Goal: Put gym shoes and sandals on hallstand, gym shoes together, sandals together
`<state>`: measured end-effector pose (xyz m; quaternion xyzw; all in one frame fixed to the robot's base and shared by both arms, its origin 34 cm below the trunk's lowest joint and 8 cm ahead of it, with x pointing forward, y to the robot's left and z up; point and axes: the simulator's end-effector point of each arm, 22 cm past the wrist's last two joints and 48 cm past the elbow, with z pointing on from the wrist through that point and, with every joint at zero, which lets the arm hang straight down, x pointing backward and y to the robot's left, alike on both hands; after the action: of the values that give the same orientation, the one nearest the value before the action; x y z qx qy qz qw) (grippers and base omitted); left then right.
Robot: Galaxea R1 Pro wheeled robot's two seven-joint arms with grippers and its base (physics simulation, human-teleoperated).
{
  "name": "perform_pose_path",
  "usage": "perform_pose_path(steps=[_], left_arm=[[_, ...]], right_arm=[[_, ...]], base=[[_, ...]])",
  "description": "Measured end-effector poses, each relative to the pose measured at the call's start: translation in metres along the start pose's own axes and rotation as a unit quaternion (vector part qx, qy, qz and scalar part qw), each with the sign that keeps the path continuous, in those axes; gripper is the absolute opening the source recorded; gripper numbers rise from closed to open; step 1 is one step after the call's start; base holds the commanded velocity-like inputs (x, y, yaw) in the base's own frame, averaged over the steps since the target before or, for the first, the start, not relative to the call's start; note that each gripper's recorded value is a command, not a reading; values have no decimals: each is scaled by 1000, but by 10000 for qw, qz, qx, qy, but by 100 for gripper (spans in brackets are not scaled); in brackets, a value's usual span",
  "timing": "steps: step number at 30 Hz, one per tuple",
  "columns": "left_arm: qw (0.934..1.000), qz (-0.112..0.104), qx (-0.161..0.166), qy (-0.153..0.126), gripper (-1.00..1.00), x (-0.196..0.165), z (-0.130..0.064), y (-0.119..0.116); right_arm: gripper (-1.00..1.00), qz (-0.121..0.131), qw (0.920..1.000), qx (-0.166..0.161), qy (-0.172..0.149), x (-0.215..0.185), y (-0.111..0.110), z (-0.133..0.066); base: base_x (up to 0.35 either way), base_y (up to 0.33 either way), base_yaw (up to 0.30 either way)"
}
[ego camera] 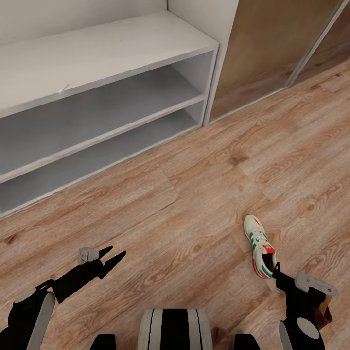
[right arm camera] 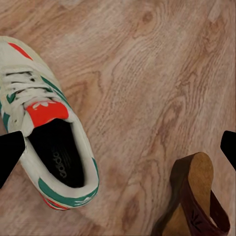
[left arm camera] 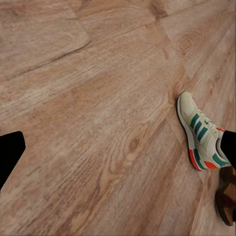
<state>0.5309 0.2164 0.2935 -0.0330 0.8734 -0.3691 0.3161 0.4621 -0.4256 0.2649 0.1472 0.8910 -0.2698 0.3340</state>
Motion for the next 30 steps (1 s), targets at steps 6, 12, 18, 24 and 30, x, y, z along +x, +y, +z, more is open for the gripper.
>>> perform_pose_path(steps=[6, 12, 18, 24, 30], left_arm=[[10000, -23, -11, 27, 100, 3, 1, 2], [10000, -36, -8, 40, 100, 5, 1, 3], [10000, -35, -7, 39, 100, 5, 1, 2], [10000, -39, -3, 39, 100, 5, 1, 2], [10000, -40, -3, 40, 100, 5, 1, 2]], right_arm=[[100, -22, 10000, 3, 32, 3, 0, 1], [100, -33, 10000, 6, 43, 5, 0, 1], [100, -37, 10000, 7, 42, 5, 0, 1], [100, -39, 10000, 10, 42, 5, 0, 1], [100, -39, 10000, 11, 43, 5, 0, 1]], base=[[44, -35, 184], [4, -210, 55], [0, -192, 2], [-40, -21, 0], [-195, -2, 0]])
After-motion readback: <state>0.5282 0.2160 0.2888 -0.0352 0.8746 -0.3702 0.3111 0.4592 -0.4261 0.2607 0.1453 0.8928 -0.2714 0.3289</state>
